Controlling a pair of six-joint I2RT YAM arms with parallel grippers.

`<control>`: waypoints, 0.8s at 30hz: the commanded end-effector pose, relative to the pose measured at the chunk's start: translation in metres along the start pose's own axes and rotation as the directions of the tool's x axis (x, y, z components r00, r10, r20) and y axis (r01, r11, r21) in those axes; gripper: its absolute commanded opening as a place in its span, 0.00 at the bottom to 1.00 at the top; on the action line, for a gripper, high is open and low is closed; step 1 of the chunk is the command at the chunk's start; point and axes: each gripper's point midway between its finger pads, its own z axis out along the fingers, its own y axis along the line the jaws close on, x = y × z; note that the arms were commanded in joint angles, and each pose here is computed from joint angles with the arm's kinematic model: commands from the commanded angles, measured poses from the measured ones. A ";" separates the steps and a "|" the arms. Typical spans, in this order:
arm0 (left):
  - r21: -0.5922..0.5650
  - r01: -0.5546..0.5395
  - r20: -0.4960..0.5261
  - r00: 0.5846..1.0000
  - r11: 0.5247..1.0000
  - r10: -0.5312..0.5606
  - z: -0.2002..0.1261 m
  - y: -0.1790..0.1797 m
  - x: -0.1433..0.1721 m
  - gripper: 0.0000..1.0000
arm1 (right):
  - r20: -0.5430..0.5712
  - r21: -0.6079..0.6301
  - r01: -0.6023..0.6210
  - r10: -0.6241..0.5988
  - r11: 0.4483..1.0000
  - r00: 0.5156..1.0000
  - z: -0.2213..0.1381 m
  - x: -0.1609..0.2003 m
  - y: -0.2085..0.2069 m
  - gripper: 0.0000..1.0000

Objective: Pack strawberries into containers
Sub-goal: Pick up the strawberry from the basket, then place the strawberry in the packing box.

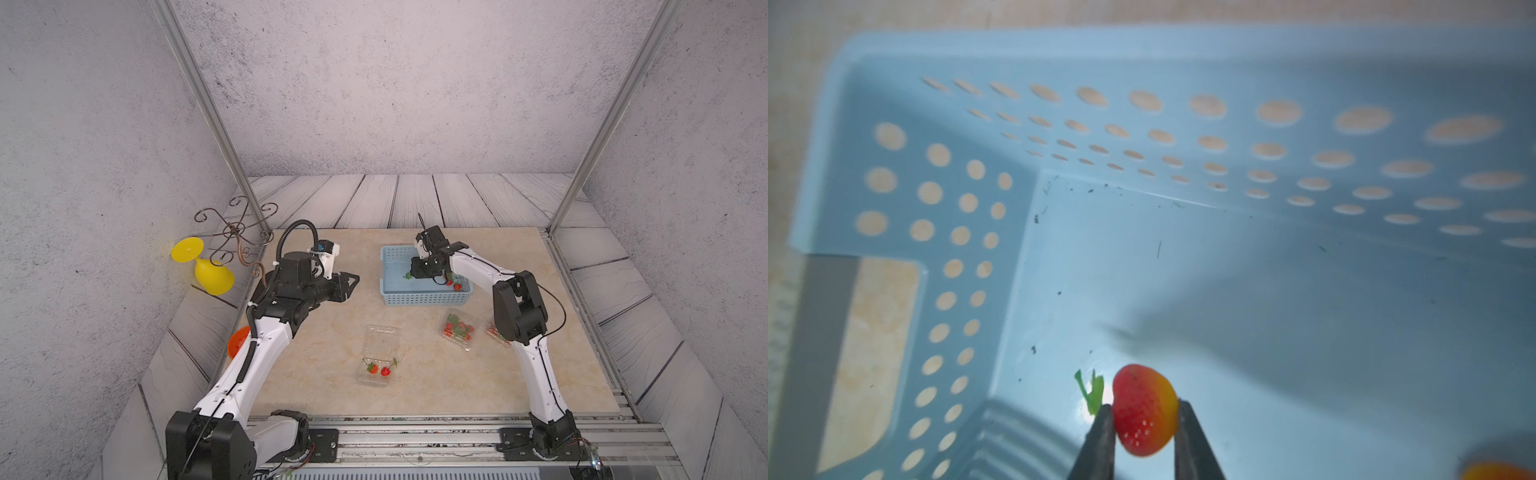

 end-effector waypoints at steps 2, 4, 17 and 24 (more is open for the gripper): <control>0.008 -0.025 0.017 1.000 1.000 0.025 -0.003 -0.003 -0.004 0.40 | 0.094 0.001 0.039 -0.039 0.999 0.995 -0.045 -0.019 0.007 0.21; 0.010 -0.025 0.016 1.000 1.000 0.024 -0.003 -0.003 -0.003 0.40 | 0.096 -0.009 0.048 -0.047 0.999 0.994 -0.053 -0.016 0.009 0.21; -0.011 -0.019 0.027 0.999 1.000 0.020 -0.005 0.001 -0.006 0.40 | 0.070 -0.249 0.195 -0.183 0.949 0.981 -0.133 0.070 0.102 0.21; -0.019 -0.011 0.037 0.999 1.000 0.012 -0.008 0.004 -0.008 0.40 | -0.070 -0.368 0.233 -0.277 0.900 0.958 -0.124 0.165 0.158 0.21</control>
